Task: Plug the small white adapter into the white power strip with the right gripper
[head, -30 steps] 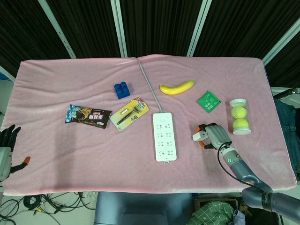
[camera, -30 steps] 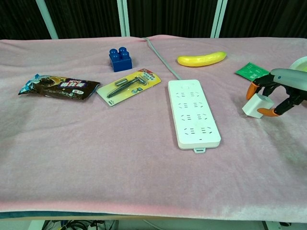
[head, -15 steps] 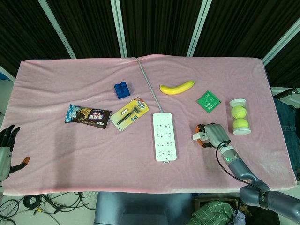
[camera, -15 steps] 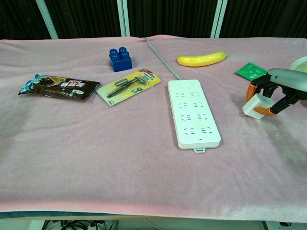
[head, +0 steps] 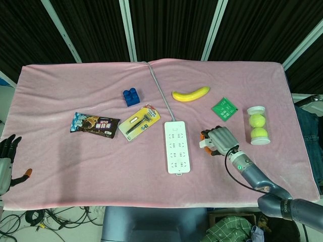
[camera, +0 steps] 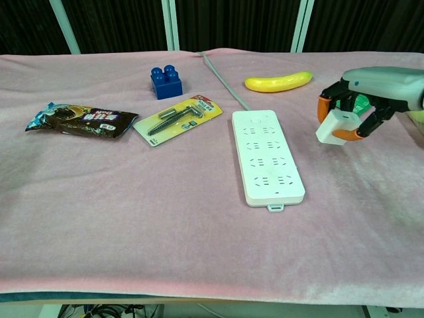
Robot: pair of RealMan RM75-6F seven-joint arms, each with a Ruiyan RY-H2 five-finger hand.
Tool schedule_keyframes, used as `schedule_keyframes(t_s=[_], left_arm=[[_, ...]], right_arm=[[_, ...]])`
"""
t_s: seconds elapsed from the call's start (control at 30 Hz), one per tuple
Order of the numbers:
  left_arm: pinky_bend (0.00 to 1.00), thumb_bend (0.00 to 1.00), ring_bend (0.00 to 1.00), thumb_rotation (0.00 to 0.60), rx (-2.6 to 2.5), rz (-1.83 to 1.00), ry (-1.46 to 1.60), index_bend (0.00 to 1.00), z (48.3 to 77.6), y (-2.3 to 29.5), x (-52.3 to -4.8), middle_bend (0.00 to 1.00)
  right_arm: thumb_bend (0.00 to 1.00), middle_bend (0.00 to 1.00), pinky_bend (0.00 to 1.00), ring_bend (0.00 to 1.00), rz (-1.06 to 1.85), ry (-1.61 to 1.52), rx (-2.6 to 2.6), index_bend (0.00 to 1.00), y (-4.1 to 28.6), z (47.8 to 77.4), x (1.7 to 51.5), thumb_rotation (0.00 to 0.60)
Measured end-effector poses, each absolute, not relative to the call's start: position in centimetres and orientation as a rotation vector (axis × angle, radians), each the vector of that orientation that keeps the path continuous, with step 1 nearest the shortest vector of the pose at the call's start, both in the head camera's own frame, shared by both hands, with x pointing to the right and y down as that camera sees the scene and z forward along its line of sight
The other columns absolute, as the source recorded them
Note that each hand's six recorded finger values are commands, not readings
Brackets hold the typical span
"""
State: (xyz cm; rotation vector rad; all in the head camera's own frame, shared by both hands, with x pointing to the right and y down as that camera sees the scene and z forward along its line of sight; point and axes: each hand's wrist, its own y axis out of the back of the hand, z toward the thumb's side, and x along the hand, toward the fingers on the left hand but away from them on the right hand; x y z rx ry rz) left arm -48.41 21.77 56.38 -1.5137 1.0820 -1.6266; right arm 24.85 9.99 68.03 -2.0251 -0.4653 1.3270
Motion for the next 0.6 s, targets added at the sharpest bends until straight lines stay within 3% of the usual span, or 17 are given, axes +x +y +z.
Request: schedule_keyframes(t_s=[0.6], left_arm=[[0.00,0.24,0.00,0.600,-1.527,-1.635,1.098,0.01,56.2,21.8,-48.7,0.00]], right_arm=[[0.42,0.55,0.38,0.54,1.344,-0.277,-2.091,0.54,7.7,65.2,16.6,0.600]])
